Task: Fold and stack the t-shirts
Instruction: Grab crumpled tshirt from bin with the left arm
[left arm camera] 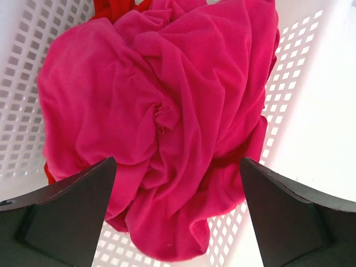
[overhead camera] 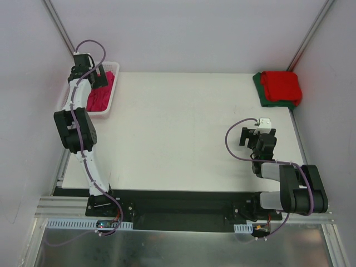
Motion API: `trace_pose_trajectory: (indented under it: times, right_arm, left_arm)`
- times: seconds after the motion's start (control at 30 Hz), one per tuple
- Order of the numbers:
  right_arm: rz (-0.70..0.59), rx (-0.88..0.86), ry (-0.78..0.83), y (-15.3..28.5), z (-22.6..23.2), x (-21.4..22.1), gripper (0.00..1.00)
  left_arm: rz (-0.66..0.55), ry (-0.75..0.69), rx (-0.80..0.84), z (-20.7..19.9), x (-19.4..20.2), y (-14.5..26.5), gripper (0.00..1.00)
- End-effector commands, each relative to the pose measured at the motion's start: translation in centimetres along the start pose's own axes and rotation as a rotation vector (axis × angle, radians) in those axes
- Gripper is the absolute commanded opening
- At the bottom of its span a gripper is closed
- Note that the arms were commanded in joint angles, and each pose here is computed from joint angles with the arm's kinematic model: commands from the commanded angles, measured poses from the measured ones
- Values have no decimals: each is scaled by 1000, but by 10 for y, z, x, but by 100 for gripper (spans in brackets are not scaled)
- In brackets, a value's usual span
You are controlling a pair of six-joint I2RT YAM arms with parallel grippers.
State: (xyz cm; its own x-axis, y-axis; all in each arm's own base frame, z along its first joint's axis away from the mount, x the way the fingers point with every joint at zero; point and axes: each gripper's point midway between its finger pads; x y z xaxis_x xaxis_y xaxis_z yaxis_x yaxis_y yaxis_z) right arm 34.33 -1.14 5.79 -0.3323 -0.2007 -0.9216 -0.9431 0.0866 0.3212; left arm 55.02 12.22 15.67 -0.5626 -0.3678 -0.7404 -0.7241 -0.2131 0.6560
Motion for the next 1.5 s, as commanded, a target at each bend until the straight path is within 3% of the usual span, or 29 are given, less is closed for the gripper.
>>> trace_pose_trajectory:
  times: [0.0, 0.2, 0.43, 0.5, 0.57, 0.6, 0.63, 0.83, 1.07, 1.23, 1.47]
  right_arm:
    - [-88, 3, -5, -5, -2, -28, 96]
    - [-89, 3, -6, -5, -2, -28, 96]
    - [-85, 2, -5, -5, -2, -27, 96]
    - [-88, 1, -5, -5, -1, -28, 96]
    - [-86, 1, -5, -5, -1, -27, 96]
    - [-88, 3, -5, -5, -2, -28, 96]
    - [-86, 2, -5, -6, -2, -28, 96]
    - [-86, 1, -4, -5, -1, -27, 96]
    - [-86, 1, -5, -5, -1, -27, 96]
    - [-88, 3, -5, -5, -2, -28, 96]
    - [-89, 1, -6, -5, -1, -28, 96]
  left_arm:
    - [-26, 18, 35, -9, -11, -13, 93]
    - [-4, 24, 40, -9, -2, -32, 89]
    - [-6, 21, -14, 0, 1, -46, 75]
    - [-3, 23, -27, 3, 3, -49, 57]
    - [-4, 30, -48, 6, 4, -50, 24]
    - [-6, 34, -57, 8, 4, -50, 3]
    - [-10, 33, -59, 7, 2, -49, 0]
    - [-85, 46, -59, 6, -28, -15, 0]
    - [-315, 64, -21, -2, -106, 104, 0]
    - [-223, 92, 101, -16, -66, 122, 0]
    - [-215, 111, 163, -29, -64, 129, 0]
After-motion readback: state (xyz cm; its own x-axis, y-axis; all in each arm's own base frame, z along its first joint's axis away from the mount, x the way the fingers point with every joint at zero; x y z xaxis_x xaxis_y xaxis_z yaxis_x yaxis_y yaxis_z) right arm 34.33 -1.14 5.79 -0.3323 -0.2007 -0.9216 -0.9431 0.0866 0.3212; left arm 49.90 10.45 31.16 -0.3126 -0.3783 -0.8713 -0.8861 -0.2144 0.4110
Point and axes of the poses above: each gripper's point midway between its finger pads, its own y axis back along the fingers, its own z axis along the line the jaws close on, x = y × z, and after that the axes turned 9 degrees about y, right-handed
